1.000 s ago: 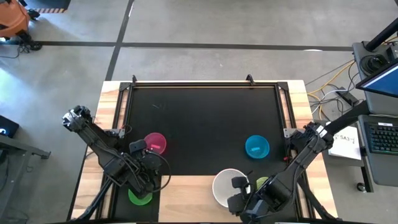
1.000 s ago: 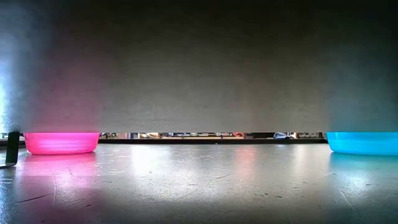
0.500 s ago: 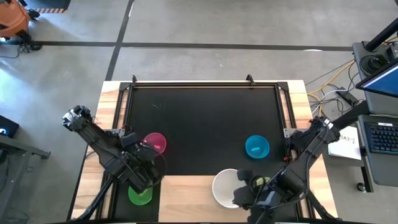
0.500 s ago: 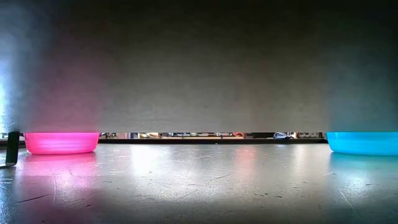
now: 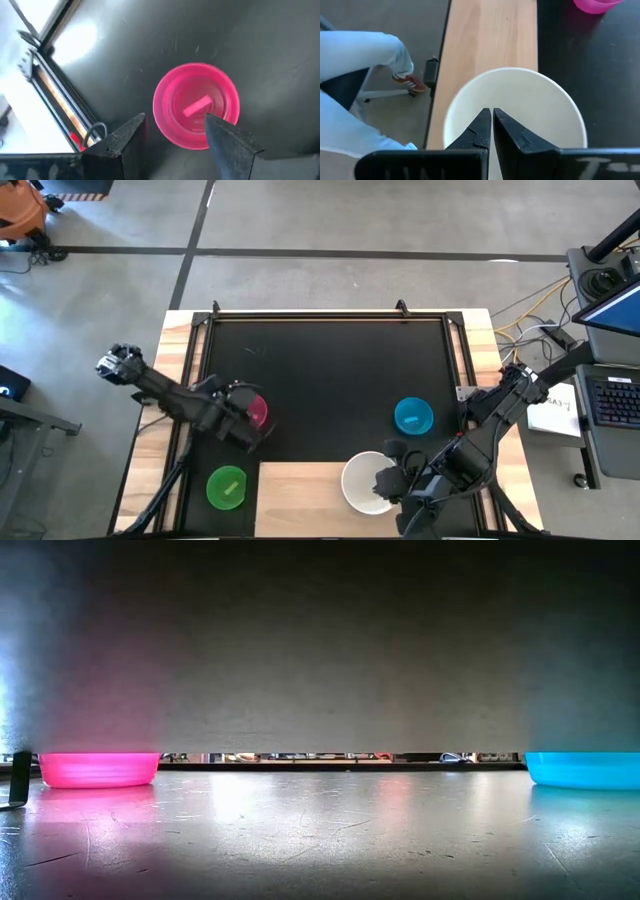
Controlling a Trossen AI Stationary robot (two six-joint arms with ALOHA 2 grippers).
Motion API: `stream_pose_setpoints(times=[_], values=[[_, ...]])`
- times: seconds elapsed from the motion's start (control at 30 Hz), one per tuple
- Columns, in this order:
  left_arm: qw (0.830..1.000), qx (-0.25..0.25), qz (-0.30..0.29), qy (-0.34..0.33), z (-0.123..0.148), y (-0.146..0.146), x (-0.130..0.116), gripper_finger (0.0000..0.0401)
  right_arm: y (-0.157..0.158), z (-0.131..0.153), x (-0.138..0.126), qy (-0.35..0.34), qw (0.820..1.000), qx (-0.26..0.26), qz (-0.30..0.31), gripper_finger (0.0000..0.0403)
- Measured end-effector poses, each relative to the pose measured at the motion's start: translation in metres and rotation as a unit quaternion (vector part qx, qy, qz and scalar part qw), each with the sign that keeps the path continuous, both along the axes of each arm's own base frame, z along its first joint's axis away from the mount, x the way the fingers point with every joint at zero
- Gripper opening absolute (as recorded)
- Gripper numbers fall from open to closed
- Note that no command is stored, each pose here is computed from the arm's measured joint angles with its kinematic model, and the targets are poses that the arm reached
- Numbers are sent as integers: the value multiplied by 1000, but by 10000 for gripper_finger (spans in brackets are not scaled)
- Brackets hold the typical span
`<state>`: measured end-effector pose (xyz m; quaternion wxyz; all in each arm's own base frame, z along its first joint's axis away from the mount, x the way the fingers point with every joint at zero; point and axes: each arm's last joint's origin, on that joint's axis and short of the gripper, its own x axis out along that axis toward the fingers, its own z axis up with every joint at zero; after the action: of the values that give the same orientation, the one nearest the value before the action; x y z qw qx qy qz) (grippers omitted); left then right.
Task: Place and stack bowls onto a shelf
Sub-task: Put the light pink bowl on the shelf
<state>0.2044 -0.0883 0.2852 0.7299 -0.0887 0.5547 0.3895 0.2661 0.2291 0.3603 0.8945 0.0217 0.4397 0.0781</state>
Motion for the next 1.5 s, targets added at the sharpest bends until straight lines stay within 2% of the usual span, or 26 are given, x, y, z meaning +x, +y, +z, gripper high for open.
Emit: stream_pose_setpoints(times=[0.2,0.4,0.63,0.77,0.9,1.13,1.27,1.5], values=[[997,-69,-17,33,-22,23,9,183,-2,-1,-1,6,1000,-12,7,9],[990,-129,-56,-4,-43,34,19,171,-1,-1,-1,6,1000,-11,7,9],[990,-132,-55,-14,-62,38,23,124,-1,-1,-1,6,1000,-11,8,9],[990,-133,-50,-15,-67,38,24,118,-1,-1,-1,6,1000,-11,8,9],[990,-134,-50,-21,-71,37,26,129,-1,-1,-1,6,1000,-11,8,9],[988,-138,-53,-44,-82,37,28,173,-1,-1,-1,8,1000,-10,9,9],[991,-121,-47,-37,-88,39,24,195,-1,-1,-1,8,1000,-10,9,9],[988,-134,-38,-71,-94,37,28,206,-2,-2,-1,12,1000,-13,9,9]])
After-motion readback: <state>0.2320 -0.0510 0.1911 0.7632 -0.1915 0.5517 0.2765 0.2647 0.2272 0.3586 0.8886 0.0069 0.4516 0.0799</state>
